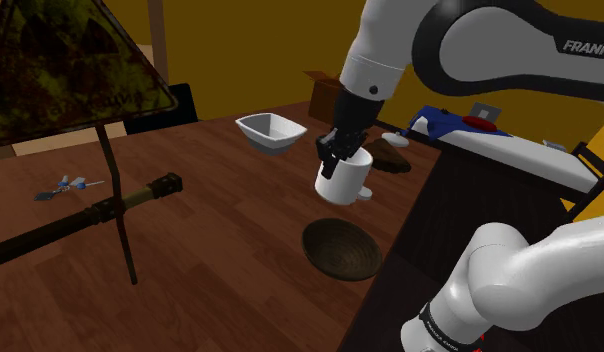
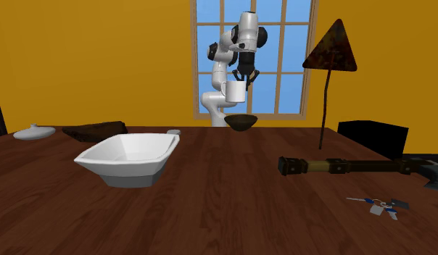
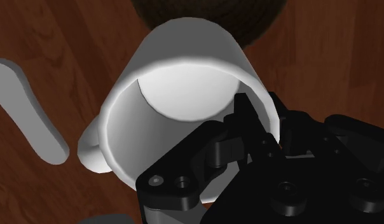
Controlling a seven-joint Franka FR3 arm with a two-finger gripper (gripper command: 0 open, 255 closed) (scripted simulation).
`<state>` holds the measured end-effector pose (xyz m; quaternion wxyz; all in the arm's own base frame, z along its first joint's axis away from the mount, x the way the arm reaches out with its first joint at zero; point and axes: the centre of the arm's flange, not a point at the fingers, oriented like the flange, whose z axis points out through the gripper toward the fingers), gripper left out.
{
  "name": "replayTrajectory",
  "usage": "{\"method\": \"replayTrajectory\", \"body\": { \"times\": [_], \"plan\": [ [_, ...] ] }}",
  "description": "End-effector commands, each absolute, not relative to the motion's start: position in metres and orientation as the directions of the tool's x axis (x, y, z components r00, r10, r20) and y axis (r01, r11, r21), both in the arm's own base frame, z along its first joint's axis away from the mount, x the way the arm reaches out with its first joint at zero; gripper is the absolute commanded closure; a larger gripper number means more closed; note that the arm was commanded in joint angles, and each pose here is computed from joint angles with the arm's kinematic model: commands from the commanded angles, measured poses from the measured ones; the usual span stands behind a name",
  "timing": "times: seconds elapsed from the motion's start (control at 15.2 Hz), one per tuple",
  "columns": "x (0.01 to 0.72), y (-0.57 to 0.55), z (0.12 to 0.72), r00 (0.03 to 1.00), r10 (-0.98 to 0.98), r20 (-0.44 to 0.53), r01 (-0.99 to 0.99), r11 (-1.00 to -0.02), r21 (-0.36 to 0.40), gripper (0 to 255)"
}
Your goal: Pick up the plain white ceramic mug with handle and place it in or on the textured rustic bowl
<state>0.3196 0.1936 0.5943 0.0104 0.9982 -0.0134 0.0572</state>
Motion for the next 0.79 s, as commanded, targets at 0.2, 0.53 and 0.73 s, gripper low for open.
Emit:
{"method": "replayTrajectory", "body": {
  "times": [0.2, 0.53, 0.73],
  "plan": [
    [0.255, 0.206, 0.596, 0.993, -0.026, 0.114, -0.029, -0.999, 0.02, 255],
    [0.255, 0.206, 0.57, 0.993, -0.026, 0.114, -0.029, -0.999, 0.02, 255],
    [0.255, 0.206, 0.554, 0.993, -0.026, 0.114, -0.029, -0.999, 0.02, 255]
  ]
}}
